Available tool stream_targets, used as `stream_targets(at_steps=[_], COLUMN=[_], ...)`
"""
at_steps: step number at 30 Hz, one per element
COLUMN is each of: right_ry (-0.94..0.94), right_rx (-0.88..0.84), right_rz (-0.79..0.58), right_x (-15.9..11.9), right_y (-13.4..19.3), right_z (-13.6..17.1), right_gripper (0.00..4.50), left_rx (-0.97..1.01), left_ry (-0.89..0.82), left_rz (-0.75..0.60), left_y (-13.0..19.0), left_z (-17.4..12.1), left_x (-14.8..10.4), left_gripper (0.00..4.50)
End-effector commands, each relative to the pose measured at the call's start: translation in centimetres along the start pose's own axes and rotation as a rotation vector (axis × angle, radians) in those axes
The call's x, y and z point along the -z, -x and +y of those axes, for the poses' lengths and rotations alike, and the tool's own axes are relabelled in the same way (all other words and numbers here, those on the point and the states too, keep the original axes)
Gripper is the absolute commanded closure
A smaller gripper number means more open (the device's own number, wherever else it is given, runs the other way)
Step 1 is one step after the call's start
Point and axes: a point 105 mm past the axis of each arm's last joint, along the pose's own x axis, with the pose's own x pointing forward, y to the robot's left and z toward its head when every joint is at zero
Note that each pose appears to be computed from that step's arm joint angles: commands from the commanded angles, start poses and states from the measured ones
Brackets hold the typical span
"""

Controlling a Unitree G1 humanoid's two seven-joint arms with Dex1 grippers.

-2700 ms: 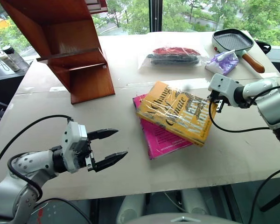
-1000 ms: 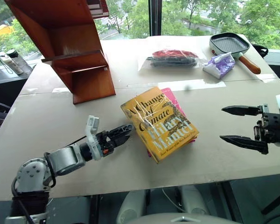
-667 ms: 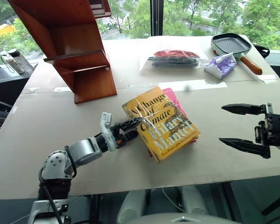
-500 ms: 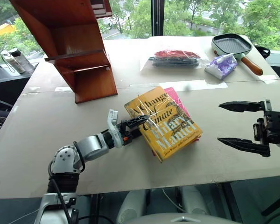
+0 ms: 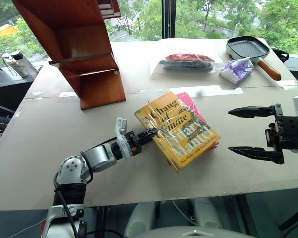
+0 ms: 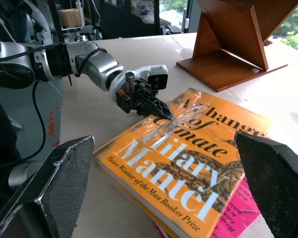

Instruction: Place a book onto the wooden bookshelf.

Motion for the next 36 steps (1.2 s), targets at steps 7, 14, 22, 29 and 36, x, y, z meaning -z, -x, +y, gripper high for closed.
stream_targets(at_steps=[7,14,22,29,36], right_ry=[0.066,0.117,0.19,0.24,0.274], right_rx=[0.171,0.27,0.316,0.326,0.302], right_rz=[-0.152,-0.229,-0.277,-0.327,-0.355], right_x=[-2.1,-3.3,-3.5,-3.6,-4.0], right_y=[1.0,1.9,2.0,1.4,0.7], right_z=[-3.3,-6.7,-8.7,-9.8,-10.5], right_gripper=[0.0,0.0,0.0,0.0,0.0], left_rx=[0.19,-0.058,-0.475,-0.863,-1.22], left_ry=[-0.746,-1.82,-2.607,-2.524,-2.225], left_rz=[-0.103,-0.247,-0.175,0.139,0.608], left_y=[1.5,-0.7,1.3,5.0,9.4], left_z=[-15.7,-24.0,-28.8,-27.1,-19.9], left_x=[-6.5,-9.4,-13.8,-18.1,-21.7], left_gripper=[4.43,4.43,4.43,4.43,4.43])
